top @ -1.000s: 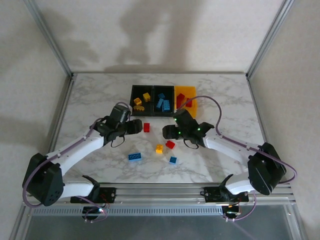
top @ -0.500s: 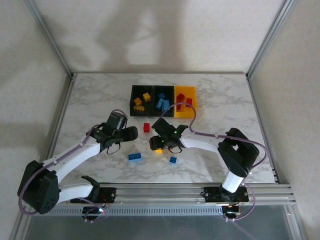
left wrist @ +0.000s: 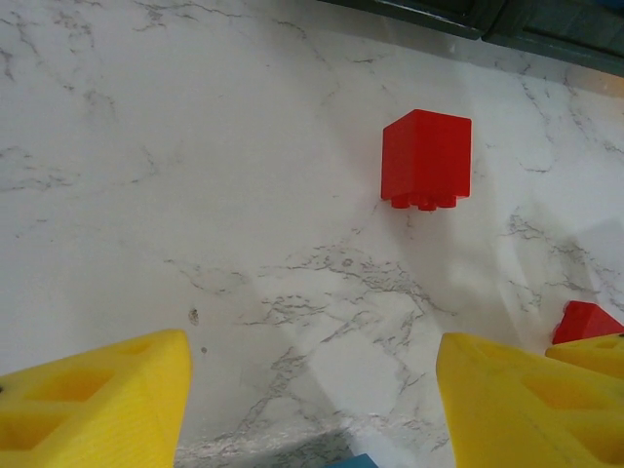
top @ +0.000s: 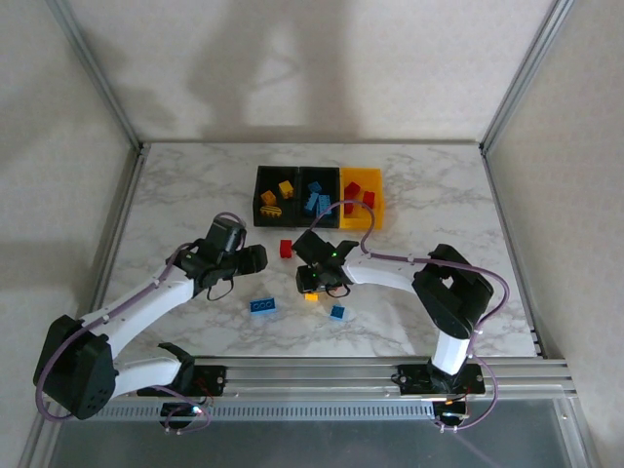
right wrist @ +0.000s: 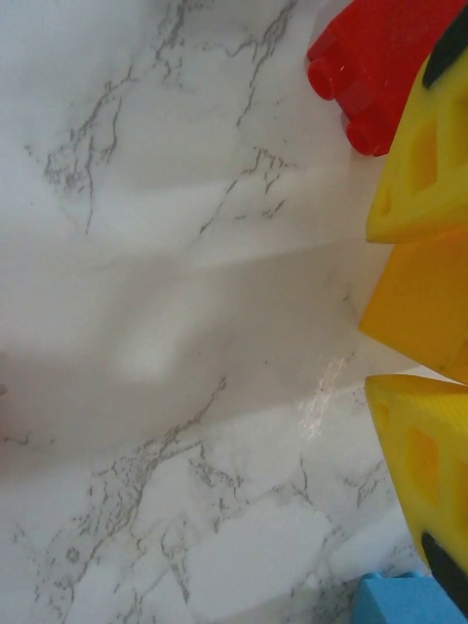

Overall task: Sort the legos into containers by color
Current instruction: Pick up the lego from the bottom-center of the table.

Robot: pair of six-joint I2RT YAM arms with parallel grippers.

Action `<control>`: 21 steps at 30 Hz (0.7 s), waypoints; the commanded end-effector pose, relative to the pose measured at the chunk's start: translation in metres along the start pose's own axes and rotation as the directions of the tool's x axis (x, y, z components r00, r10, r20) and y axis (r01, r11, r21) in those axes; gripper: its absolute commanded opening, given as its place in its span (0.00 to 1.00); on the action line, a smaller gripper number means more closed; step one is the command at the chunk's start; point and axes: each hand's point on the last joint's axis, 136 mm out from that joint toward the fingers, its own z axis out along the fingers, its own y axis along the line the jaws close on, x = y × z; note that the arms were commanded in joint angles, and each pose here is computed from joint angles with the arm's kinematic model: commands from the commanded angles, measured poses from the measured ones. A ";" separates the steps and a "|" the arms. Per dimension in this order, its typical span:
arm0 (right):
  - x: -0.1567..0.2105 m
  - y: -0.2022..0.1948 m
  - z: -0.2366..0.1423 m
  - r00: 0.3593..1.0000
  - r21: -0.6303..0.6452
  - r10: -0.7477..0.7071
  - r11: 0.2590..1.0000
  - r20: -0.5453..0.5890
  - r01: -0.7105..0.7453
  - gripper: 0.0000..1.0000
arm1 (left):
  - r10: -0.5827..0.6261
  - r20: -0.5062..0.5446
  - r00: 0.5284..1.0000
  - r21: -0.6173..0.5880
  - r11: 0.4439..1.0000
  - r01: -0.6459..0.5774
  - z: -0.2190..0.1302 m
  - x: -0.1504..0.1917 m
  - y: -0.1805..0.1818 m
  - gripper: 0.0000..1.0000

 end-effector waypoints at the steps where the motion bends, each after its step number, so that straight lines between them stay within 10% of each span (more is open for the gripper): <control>1: 0.005 0.004 -0.004 1.000 0.005 -0.008 1.000 -0.020 0.008 0.37 | -0.024 0.002 1.000 -0.016 1.000 0.024 0.003 -0.001 0.005 0.67; 7: 0.011 0.008 -0.004 0.999 0.004 -0.013 1.000 -0.038 0.014 0.52 | -0.024 -0.004 1.000 -0.018 1.000 0.024 0.004 0.000 0.005 0.67; 21: -0.026 0.021 -0.024 0.997 0.012 -0.048 0.999 0.060 0.047 0.25 | -0.060 0.034 0.998 -0.002 0.998 0.060 -0.003 -0.006 0.005 0.67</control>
